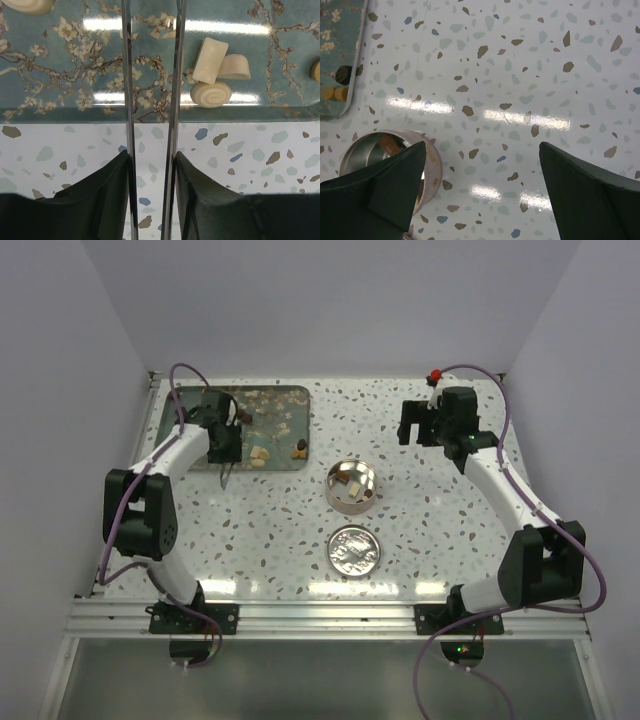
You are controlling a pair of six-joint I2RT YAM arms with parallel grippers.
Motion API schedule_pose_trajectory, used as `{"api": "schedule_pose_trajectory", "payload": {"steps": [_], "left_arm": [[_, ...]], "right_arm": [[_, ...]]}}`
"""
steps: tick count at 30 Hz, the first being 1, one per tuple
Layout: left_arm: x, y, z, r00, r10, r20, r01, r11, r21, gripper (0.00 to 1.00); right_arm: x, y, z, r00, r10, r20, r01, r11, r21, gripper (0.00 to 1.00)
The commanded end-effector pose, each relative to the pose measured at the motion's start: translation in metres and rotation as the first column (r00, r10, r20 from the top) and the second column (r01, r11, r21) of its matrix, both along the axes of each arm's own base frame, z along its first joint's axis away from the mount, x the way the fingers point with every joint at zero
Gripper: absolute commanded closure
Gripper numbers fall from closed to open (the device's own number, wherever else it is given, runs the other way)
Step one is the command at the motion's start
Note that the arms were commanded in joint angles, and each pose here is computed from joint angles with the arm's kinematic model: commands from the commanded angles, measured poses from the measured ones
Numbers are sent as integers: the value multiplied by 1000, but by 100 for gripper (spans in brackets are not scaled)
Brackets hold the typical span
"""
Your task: Pack the chocolate
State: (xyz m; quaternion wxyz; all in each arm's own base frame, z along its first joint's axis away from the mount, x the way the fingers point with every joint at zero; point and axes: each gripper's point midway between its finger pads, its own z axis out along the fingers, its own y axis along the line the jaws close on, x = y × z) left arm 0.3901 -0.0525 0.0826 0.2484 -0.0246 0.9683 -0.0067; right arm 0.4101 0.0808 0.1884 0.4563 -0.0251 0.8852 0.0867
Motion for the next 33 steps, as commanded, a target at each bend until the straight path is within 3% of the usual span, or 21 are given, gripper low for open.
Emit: {"api": "schedule_pose_trajectory", "payload": {"steps": [1, 33], "left_arm": [[28, -3, 29, 993, -25, 118, 28, 999, -20, 56], [50, -5, 24, 988, -87, 130, 94, 994, -54, 55]], "right_arm": [[6, -2, 18, 999, -2, 41, 3, 1000, -15, 2], [25, 1, 14, 999, -4, 34, 5, 1000, -15, 2]]}}
